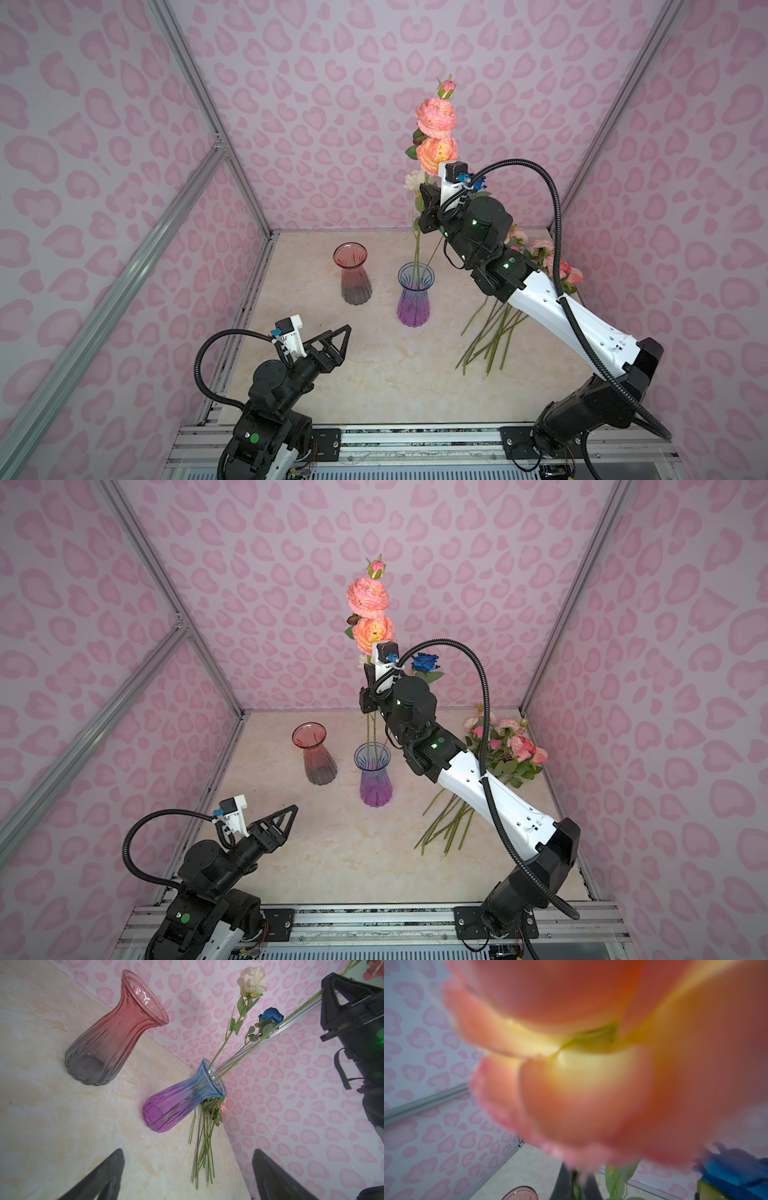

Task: Arrange the flowers into the vase
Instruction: 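Carry the peach rose over the purple-blue vase and drop it in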

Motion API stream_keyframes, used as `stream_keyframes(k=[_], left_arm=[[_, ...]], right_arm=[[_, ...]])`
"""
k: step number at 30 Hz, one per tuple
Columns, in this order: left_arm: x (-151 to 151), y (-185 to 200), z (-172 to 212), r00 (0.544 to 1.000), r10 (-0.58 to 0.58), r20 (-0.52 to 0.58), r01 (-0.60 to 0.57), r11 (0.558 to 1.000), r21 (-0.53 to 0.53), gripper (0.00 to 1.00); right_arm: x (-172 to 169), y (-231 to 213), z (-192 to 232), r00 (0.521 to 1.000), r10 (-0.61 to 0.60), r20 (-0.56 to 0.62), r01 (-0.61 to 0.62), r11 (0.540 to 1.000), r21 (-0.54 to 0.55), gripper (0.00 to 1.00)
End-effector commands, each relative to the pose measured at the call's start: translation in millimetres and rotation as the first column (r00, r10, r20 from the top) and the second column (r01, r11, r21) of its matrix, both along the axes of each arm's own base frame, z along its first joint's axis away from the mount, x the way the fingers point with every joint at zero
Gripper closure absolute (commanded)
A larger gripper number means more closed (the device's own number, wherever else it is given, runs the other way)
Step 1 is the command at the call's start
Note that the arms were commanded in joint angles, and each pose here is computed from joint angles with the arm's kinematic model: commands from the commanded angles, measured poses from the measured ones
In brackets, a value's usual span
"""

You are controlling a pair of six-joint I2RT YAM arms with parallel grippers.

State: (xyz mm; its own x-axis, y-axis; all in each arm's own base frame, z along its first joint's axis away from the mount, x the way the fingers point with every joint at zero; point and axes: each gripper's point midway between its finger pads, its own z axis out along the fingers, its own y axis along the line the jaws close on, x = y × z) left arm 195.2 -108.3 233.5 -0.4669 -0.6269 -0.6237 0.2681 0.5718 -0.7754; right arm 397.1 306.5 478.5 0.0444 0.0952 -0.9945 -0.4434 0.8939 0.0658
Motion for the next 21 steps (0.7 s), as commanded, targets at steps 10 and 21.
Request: stream_keyframes(k=[10, 21], left_arm=[[7, 0, -7, 1.000, 0.013, -0.009, -0.013, 1.000, 0.005, 0.03], [9, -3, 3, 1.000, -0.004, -0.005, 0.004, 1.000, 0.024, 0.03]], right_arm=[[-10, 19, -128, 0.982, 0.024, -0.188, -0.074, 0.961, -0.266, 0.92], [-27, 13, -116, 0.978, -0.063, -0.201, 0.001, 0.956, -0.295, 0.69]])
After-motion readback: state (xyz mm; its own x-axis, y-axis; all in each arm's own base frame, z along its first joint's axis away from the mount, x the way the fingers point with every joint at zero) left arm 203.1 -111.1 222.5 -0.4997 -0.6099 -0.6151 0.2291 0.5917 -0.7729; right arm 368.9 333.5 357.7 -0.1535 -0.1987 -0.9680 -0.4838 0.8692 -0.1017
